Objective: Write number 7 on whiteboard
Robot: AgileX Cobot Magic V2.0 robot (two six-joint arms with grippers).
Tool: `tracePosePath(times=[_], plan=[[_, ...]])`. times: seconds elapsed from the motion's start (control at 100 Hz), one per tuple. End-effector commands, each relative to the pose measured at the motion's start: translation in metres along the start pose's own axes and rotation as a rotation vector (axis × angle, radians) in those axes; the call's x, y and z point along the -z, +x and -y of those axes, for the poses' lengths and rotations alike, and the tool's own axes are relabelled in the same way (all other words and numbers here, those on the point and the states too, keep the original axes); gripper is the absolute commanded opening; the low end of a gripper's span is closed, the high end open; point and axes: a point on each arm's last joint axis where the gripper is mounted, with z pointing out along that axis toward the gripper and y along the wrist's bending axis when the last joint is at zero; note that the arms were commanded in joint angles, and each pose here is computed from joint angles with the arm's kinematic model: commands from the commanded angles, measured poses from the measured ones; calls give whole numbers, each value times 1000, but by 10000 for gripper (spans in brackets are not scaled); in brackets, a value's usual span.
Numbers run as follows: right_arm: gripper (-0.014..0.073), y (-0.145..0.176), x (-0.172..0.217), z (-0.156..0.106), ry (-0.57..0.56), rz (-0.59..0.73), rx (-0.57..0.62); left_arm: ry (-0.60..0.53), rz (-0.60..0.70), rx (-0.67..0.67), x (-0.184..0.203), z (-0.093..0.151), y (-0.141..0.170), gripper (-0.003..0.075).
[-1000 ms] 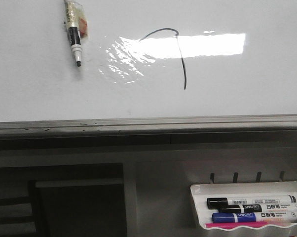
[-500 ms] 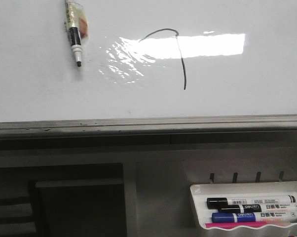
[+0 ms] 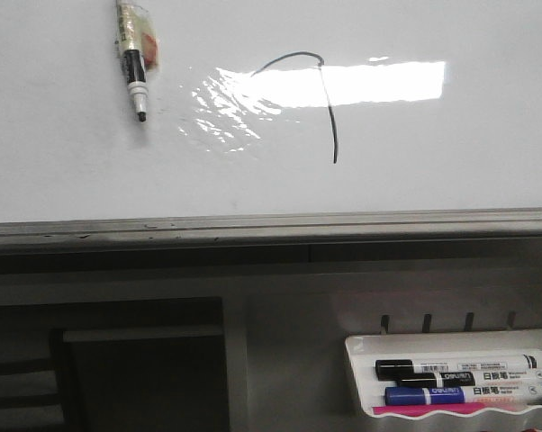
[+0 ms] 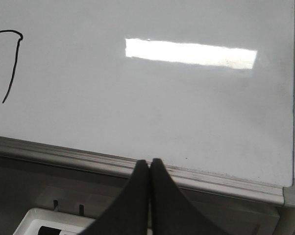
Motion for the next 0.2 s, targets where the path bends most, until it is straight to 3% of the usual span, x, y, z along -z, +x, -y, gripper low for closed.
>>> tracePosePath(times=[0.0, 0.19], plan=[[-64, 2, 0, -1, 4, 70, -2, 1, 66, 16, 1, 0, 4, -20], [-64, 2, 0, -1, 4, 70, -2, 1, 66, 16, 1, 0, 4, -20]])
